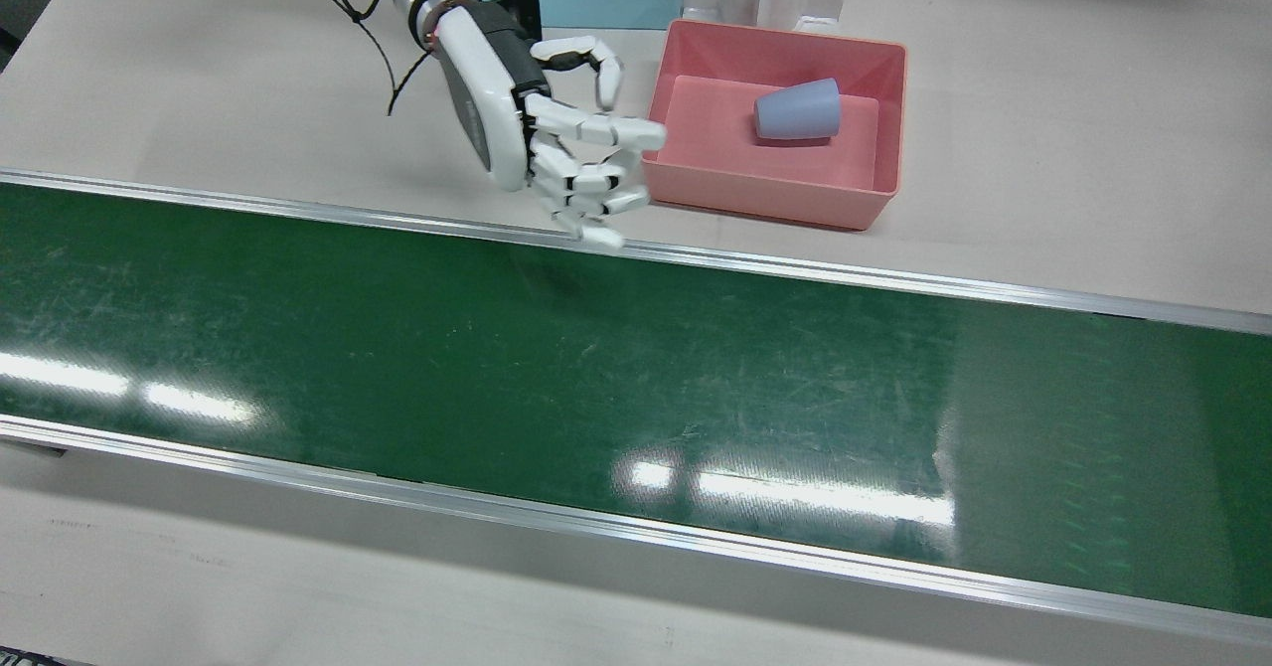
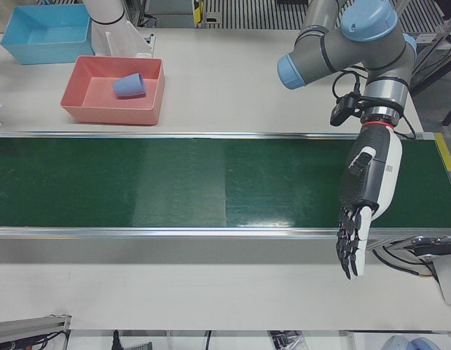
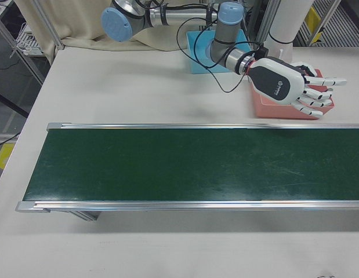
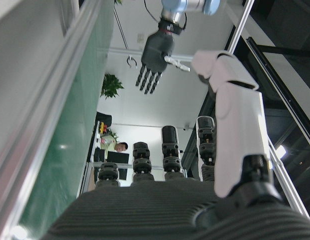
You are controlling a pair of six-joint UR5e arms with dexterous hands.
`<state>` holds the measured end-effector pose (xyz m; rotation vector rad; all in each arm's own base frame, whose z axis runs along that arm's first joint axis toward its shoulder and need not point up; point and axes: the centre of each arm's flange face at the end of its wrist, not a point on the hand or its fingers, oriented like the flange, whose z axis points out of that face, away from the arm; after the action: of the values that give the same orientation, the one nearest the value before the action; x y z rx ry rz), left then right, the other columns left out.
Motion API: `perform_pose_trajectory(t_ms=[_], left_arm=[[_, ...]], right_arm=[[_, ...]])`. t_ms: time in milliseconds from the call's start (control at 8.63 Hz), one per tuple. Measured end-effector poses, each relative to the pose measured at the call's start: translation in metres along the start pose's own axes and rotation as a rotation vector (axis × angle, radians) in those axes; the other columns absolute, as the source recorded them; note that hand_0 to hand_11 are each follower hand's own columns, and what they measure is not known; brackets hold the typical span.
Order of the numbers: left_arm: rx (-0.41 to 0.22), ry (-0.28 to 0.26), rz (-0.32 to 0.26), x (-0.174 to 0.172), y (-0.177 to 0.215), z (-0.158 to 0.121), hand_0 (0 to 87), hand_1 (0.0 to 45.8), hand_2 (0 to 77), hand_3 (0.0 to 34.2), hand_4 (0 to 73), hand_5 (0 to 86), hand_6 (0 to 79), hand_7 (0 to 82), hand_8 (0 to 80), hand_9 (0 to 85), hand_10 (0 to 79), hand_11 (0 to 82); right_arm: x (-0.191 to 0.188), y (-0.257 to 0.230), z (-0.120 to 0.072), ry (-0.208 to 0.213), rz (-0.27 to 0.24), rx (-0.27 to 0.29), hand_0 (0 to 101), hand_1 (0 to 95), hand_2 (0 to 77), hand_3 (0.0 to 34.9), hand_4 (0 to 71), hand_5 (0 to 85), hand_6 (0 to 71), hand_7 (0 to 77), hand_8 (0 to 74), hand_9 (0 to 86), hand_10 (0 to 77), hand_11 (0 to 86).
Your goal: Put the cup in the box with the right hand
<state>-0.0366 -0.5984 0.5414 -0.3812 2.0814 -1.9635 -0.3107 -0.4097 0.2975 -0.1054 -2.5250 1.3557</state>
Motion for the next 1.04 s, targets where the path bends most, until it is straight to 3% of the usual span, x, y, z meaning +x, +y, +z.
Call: perform_pose_trajectory(t_ms=[116, 232, 348, 464, 579, 811, 927, 1043], left_arm=[[0.000, 0.000, 0.000, 0.000, 0.000, 0.000, 0.0, 0.5, 0.5, 0.0, 0.0, 0.0, 0.0, 0.0, 0.0, 0.0, 0.0, 0.0], [-0.001, 0.000, 0.000, 0.000, 0.000, 0.000, 0.0, 0.5, 0.5, 0.0, 0.0, 0.0, 0.0, 0.0, 0.0, 0.0, 0.0, 0.0], [-0.001, 0.000, 0.000, 0.000, 0.000, 0.000, 0.0, 0.5, 0.5, 0.0, 0.0, 0.0, 0.0, 0.0, 0.0, 0.0, 0.0, 0.0], [-0.001, 0.000, 0.000, 0.000, 0.000, 0.000, 0.0, 0.5, 0.5, 0.0, 0.0, 0.0, 0.0, 0.0, 0.0, 0.0, 0.0, 0.0], [-0.001, 0.000, 0.000, 0.000, 0.000, 0.000, 0.0, 0.5, 0.5, 0.0, 0.0, 0.0, 0.0, 0.0, 0.0, 0.0, 0.0, 0.0], [0.000, 0.000, 0.000, 0.000, 0.000, 0.000, 0.0, 0.5, 0.5, 0.0, 0.0, 0.0, 0.0, 0.0, 0.0, 0.0, 0.0, 0.0], [0.000, 0.000, 0.000, 0.000, 0.000, 0.000, 0.0, 0.5, 0.5, 0.0, 0.0, 0.0, 0.0, 0.0, 0.0, 0.0, 0.0, 0.0], [-0.001, 0.000, 0.000, 0.000, 0.001, 0.000, 0.0, 0.5, 0.5, 0.0, 0.0, 0.0, 0.0, 0.0, 0.0, 0.0, 0.0, 0.0]], right_arm=[[-0.044, -0.039, -0.008, -0.058, -0.087, 0.090, 55, 35.5, 60.0, 10.6, 4.9, 10.9, 15.3, 62.2, 16.9, 33.8, 9.3, 16.9], [-0.074, -0.075, -0.029, -0.113, -0.157, 0.192, 55, 35.5, 61.6, 10.6, 4.9, 10.9, 15.3, 54.0, 18.0, 33.8, 9.3, 17.5], [-0.090, -0.110, -0.056, -0.161, -0.214, 0.301, 56, 34.9, 55.1, 10.5, 0.0, 10.9, 9.3, 42.5, 8.7, 23.5, 4.4, 8.7], [-0.094, -0.146, -0.080, -0.189, -0.252, 0.398, 61, 36.0, 43.1, 10.5, 0.0, 9.8, 4.4, 26.2, 1.6, 7.1, 1.6, 4.9], [-0.088, -0.189, -0.103, -0.195, -0.250, 0.482, 57, 31.1, 15.3, 10.6, 0.0, 8.2, 1.6, 1.6, 0.5, 1.1, 0.5, 1.1], [-0.083, -0.246, -0.135, -0.208, -0.192, 0.575, 54, 25.6, 16.4, 10.6, 0.0, 6.0, 0.5, 1.6, 0.5, 1.1, 0.5, 1.1], [-0.094, -0.249, -0.137, -0.216, -0.176, 0.579, 53, 25.6, 15.3, 10.6, 0.5, 6.0, 0.5, 1.6, 0.5, 1.1, 0.5, 1.1], [-0.122, -0.232, -0.128, -0.228, -0.201, 0.549, 52, 23.5, 14.2, 10.6, 0.5, 6.0, 0.5, 1.6, 0.5, 1.1, 0.5, 1.1]])
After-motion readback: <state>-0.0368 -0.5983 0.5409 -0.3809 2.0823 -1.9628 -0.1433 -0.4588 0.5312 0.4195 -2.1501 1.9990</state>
